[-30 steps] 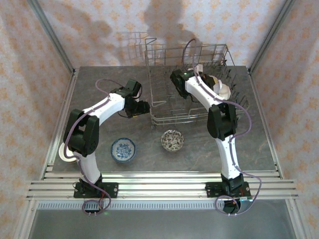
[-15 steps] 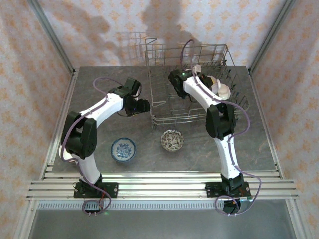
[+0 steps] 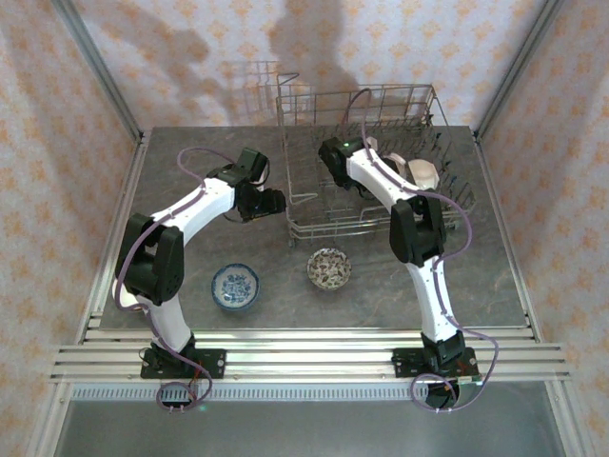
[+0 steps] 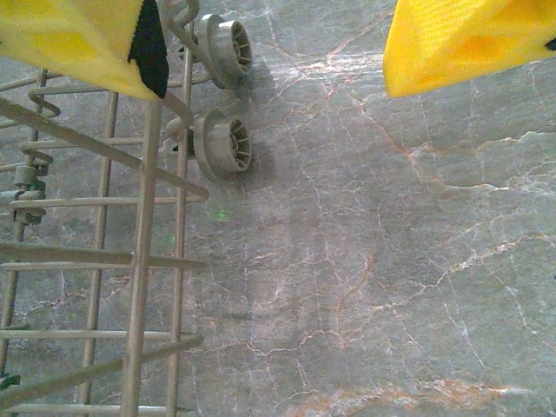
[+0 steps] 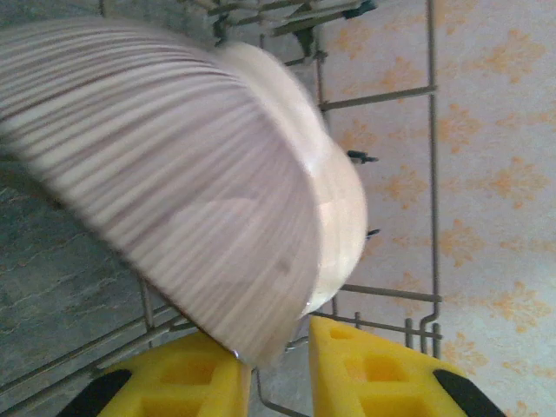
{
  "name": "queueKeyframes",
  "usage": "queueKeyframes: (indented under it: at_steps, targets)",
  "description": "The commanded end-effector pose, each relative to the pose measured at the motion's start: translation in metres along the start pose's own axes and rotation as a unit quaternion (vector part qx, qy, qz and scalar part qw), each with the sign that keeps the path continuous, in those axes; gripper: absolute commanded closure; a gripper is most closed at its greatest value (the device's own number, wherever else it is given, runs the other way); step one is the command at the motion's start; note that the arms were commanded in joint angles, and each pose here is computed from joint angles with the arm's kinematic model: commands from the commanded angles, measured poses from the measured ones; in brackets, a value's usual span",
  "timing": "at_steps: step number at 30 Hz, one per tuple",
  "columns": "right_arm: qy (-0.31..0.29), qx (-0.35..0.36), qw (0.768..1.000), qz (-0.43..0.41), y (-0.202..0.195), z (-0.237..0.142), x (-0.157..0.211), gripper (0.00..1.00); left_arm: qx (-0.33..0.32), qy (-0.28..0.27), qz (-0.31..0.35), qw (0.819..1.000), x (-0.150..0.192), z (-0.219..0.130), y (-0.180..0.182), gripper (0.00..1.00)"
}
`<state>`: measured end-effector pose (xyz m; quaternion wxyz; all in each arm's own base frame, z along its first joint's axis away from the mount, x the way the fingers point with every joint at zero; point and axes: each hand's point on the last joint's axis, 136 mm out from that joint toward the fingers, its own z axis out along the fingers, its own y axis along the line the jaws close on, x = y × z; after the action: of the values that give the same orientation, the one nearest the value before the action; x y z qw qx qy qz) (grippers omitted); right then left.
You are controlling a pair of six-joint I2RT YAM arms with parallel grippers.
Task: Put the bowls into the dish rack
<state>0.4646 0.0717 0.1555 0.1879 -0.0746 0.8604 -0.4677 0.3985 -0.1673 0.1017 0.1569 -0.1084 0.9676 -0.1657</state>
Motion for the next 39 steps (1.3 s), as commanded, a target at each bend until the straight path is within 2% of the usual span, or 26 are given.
queueKeyframes:
  at_steps: [1,10,14,15,18,19,25,30,34,39]
  targets:
    - [0.022,-0.012,1.000,0.001,0.008,0.010,0.006,0.77,0.011,-0.021,0.007,1.000,-0.004,-0.016,-0.008,0.32]
    - [0.020,-0.030,0.999,0.010,0.008,0.007,0.004,0.77,0.013,-0.020,0.005,1.000,-0.003,-0.012,-0.008,0.32]
    - [0.009,-0.013,1.000,0.005,0.003,0.009,-0.002,0.75,0.016,-0.022,0.005,1.000,-0.004,-0.013,-0.009,0.32]
    - [0.006,-0.015,1.000,0.008,0.002,0.009,-0.005,0.72,0.015,-0.021,0.006,1.000,-0.004,-0.012,-0.009,0.32]
    - [0.001,-0.035,0.999,0.002,0.003,0.008,-0.007,0.51,0.015,-0.022,0.007,1.000,-0.004,-0.013,-0.009,0.32]
    - [-0.004,-0.041,0.999,0.003,0.002,0.007,-0.009,0.49,0.014,-0.021,0.007,1.000,-0.003,-0.013,-0.008,0.32]
    - [-0.006,-0.072,0.997,-0.002,-0.002,0.015,-0.016,0.46,0.014,-0.022,0.004,1.000,-0.002,-0.011,-0.007,0.32]
    - [-0.010,-0.098,0.995,-0.028,0.012,0.019,-0.019,0.47,0.017,-0.020,-0.002,1.000,-0.003,-0.008,-0.008,0.32]
    - [-0.012,-0.125,0.991,-0.054,0.021,0.020,-0.019,0.38,0.018,-0.020,-0.002,1.000,-0.003,-0.008,-0.008,0.32]
    - [-0.027,-0.149,0.986,-0.064,0.019,0.018,-0.022,0.34,0.019,-0.018,0.000,1.000,-0.002,-0.008,-0.010,0.32]
